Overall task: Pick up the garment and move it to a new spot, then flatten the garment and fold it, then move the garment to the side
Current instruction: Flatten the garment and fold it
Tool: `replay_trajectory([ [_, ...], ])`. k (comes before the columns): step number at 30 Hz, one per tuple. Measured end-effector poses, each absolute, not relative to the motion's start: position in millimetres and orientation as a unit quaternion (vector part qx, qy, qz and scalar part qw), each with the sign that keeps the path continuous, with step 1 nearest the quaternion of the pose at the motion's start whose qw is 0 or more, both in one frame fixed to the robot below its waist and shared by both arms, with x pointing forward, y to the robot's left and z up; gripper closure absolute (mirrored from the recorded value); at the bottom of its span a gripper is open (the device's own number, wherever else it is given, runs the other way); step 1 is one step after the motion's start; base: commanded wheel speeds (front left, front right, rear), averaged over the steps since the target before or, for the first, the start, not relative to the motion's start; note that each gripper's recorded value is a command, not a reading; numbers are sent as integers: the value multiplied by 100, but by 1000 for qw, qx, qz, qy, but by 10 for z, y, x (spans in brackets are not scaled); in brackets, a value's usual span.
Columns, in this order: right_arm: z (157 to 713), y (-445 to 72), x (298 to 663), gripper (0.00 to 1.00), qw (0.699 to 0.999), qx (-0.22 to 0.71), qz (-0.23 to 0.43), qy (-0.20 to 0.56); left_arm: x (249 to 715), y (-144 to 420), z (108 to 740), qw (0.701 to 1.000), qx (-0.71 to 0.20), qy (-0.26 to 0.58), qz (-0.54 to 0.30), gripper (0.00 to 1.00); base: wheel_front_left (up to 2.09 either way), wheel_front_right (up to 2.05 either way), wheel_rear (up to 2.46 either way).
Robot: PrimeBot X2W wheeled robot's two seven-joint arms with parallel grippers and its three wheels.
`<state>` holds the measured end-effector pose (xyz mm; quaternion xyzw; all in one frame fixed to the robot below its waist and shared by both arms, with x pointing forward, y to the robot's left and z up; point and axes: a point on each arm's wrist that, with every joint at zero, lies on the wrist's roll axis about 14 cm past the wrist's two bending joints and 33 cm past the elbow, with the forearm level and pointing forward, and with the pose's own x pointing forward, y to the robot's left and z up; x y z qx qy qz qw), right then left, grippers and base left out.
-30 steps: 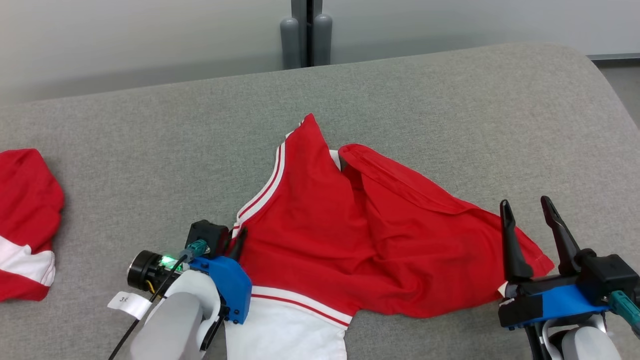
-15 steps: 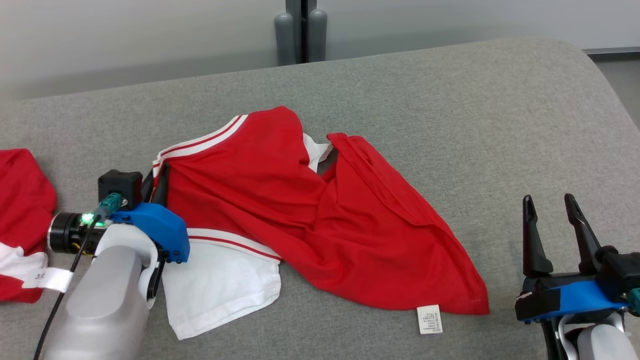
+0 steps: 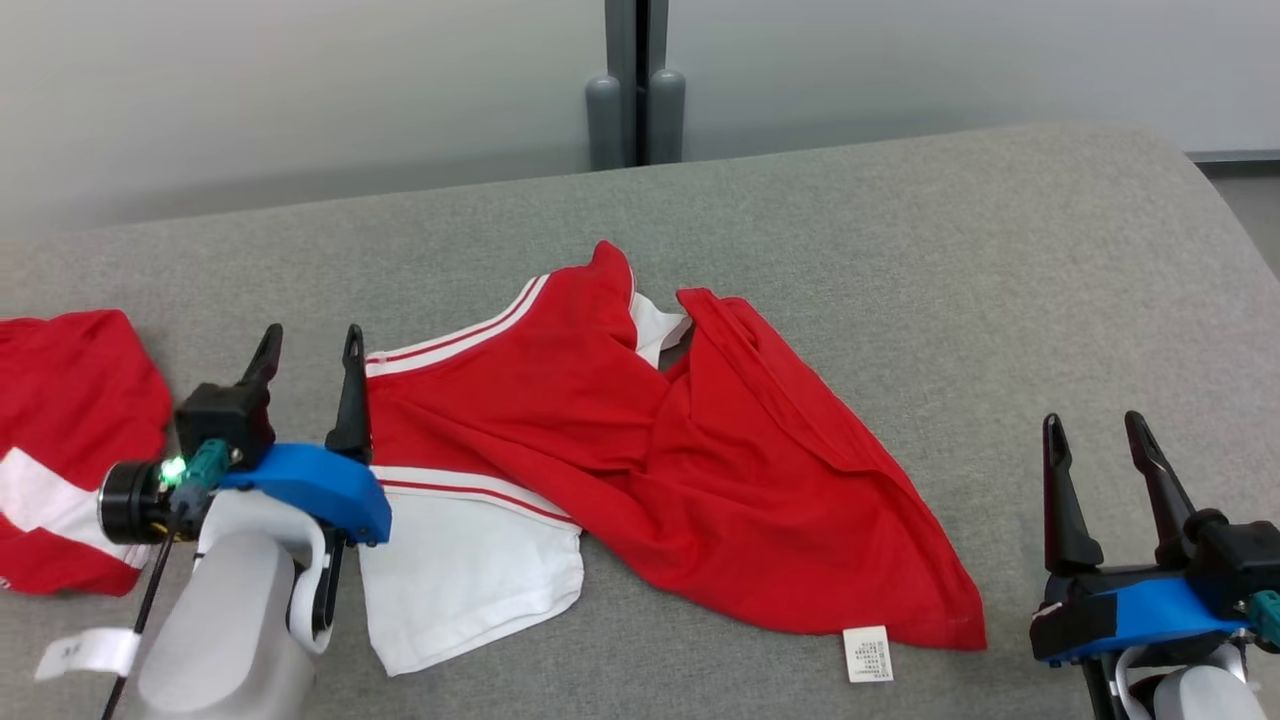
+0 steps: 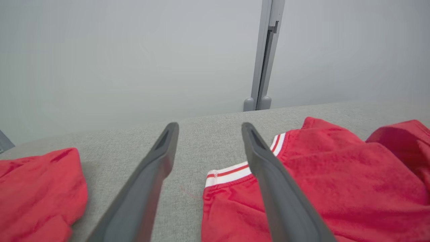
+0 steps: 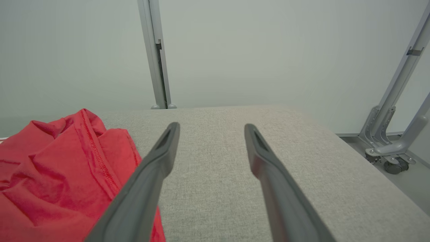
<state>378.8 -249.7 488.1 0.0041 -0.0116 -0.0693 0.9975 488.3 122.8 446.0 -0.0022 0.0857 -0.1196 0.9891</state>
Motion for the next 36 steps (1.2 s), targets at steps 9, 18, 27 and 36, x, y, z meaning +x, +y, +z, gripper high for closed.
replay_trajectory([
  [9,4945,-2316,3821,0,999,8,-43,-22,4453,1487,4958,997,-26,-12,-70,0,0,0,0],
  [18,4924,-2157,3847,0,1000,12,-20,-18,3970,1689,5049,998,-40,-36,-25,0,0,0,0],
  [27,4934,-1922,4000,0,1000,-5,19,-9,3897,1787,5015,999,-38,-33,-12,0,0,0,0],
  [36,4776,-1559,4368,0,988,-78,115,71,3941,1806,4992,999,-37,-31,-8,0,0,0,0],
])
